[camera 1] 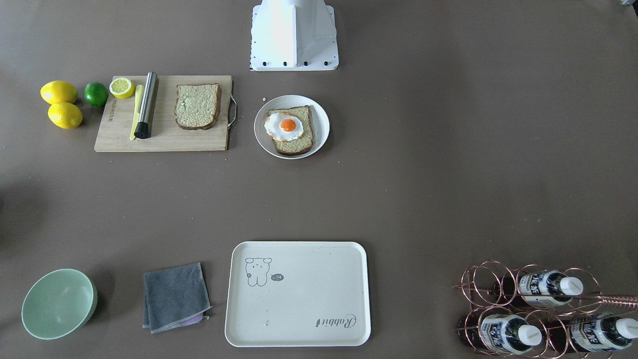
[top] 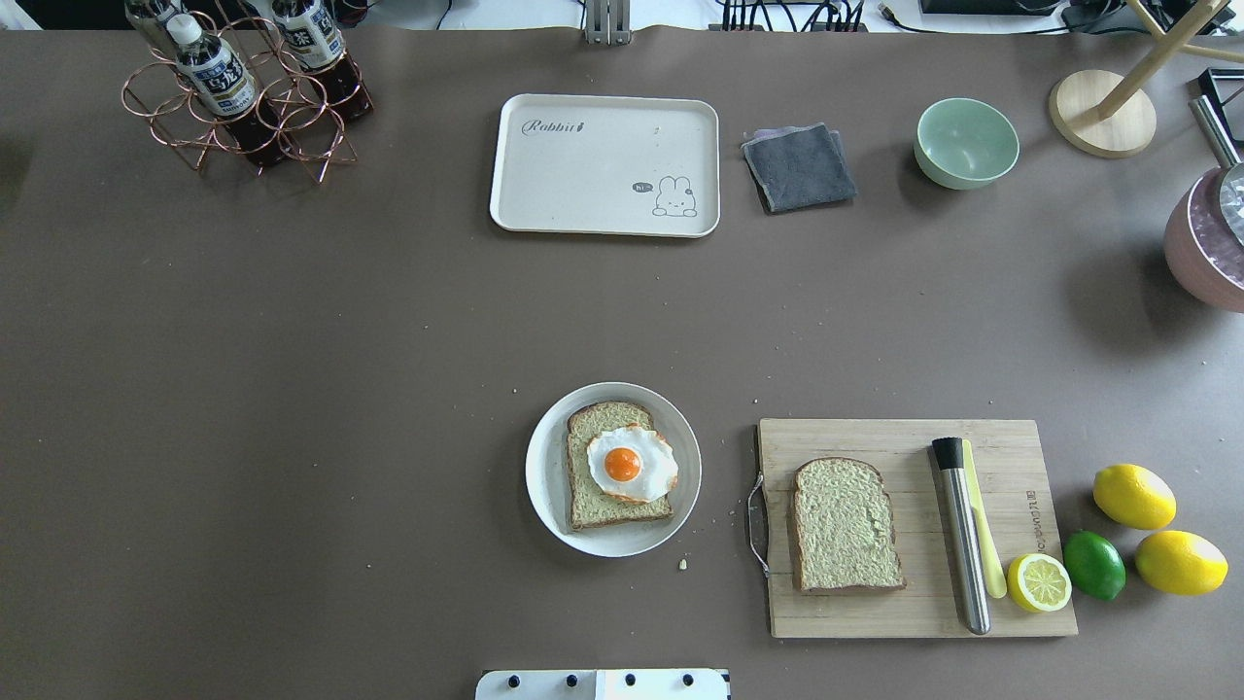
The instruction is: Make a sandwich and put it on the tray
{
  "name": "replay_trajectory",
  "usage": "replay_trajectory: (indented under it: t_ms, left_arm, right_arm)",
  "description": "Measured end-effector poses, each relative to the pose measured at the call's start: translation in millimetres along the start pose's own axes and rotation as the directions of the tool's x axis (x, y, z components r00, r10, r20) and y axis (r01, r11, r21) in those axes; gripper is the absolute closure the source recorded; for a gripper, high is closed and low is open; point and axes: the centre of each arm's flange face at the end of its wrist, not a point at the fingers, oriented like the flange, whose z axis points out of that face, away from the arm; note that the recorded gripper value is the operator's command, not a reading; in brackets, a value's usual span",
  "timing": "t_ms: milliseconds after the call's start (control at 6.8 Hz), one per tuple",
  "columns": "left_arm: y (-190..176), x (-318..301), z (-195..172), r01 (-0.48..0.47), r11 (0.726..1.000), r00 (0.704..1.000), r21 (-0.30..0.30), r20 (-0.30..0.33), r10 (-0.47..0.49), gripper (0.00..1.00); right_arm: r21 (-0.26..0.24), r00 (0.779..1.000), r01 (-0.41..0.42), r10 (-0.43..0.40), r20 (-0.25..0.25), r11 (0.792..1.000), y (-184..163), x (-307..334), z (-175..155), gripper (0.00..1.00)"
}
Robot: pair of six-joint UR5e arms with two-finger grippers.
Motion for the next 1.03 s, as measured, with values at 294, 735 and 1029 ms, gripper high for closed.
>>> replay_trajectory:
  t_ms: [294, 735, 1029]
  left_arm:
    - [0.5, 1.1, -1.8, -0.003, 1.0, 1.0, 0.005, 0.0, 0.003, 0.02]
    - [1.0, 3.6, -6.7, -0.002, 1.0, 1.0, 0.016, 0.002, 0.002, 0.02]
    - [0.6, 3.6, -7.2, 0.0, 1.0, 1.0, 0.017, 0.003, 0.0, 0.02]
  right_arm:
    - [-0.006, 0.998, -0.026, 0.026, 0.051, 1.0, -12.3, -58.7, 2.2, 0.0]
    - [-0.013, 0.97, -0.168, 0.168, 0.175, 0.986, -14.2, -196.0, 45.6, 0.02]
    - [-0.047, 0.941, -0.249, 0.253, 0.224, 0.967, 3.8, -307.1, 99.1, 0.05]
